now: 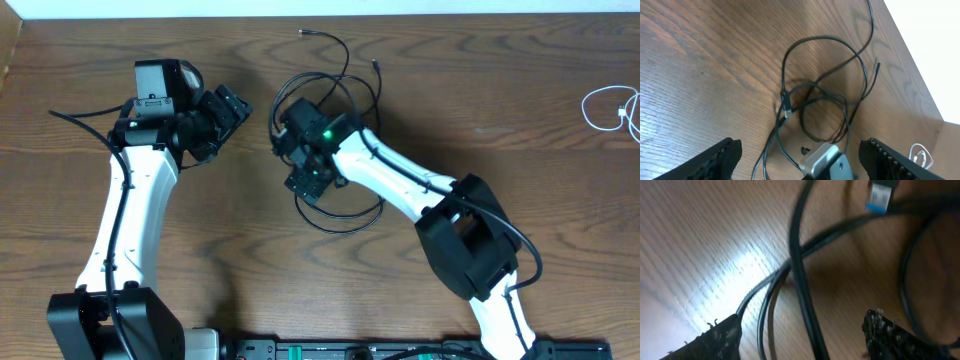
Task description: Untangle cables
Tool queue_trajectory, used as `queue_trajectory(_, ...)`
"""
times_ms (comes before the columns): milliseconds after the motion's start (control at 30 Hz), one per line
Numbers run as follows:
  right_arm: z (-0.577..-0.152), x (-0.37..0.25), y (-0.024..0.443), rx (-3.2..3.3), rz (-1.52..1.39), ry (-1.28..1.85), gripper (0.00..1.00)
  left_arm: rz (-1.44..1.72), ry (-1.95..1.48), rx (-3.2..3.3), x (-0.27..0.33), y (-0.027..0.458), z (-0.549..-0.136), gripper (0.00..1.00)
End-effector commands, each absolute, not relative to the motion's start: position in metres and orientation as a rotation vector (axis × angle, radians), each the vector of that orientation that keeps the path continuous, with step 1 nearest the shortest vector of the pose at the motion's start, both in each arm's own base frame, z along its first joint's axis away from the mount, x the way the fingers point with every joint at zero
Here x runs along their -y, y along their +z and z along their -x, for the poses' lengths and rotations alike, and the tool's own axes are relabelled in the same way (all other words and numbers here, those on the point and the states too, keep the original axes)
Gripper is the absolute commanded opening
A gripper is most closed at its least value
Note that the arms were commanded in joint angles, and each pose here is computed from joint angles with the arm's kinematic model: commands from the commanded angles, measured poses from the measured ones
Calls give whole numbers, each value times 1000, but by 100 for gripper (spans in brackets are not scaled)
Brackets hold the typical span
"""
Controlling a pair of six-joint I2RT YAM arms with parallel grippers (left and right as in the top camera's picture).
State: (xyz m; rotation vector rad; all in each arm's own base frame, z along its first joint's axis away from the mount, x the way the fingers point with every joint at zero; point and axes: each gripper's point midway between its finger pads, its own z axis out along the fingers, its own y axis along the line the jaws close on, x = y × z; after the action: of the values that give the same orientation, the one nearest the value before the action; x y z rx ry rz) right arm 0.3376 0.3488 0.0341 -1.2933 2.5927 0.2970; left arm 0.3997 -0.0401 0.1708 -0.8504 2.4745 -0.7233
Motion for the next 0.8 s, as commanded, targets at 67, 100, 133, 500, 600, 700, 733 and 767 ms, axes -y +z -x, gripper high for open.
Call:
queue_trajectory(67,-348,-352,28,-2494,1371,162,75,836,-655,-2465,32,173,-404,80)
queue_trajectory(100,-349,-355,26,-2484,1377,163,75,839,-647,-2464,31,172,-404,80)
queue_trajectory(133,-349,-357,23,-2472,1393,163,75,839,-645,-2464,31,172,-404,81)
queue_trajectory(500,-361,-359,-13,-2415,1406,-84,60,854,-611,-2468,27,169,-403,80)
queue_trajectory(600,-364,-361,-12,-2409,1395,-78,56,854,-611,-2468,27,169,-403,80)
queue_trajectory(700,-360,-347,-16,-2485,1360,-96,65,857,-610,-2473,27,167,-403,80)
queue_trajectory(733,-355,-340,-18,-2537,1333,-106,66,856,-610,-2473,27,167,-403,81)
queue_trajectory(767,-350,-333,-20,-2581,1316,-113,68,858,-610,-2475,27,167,-403,80)
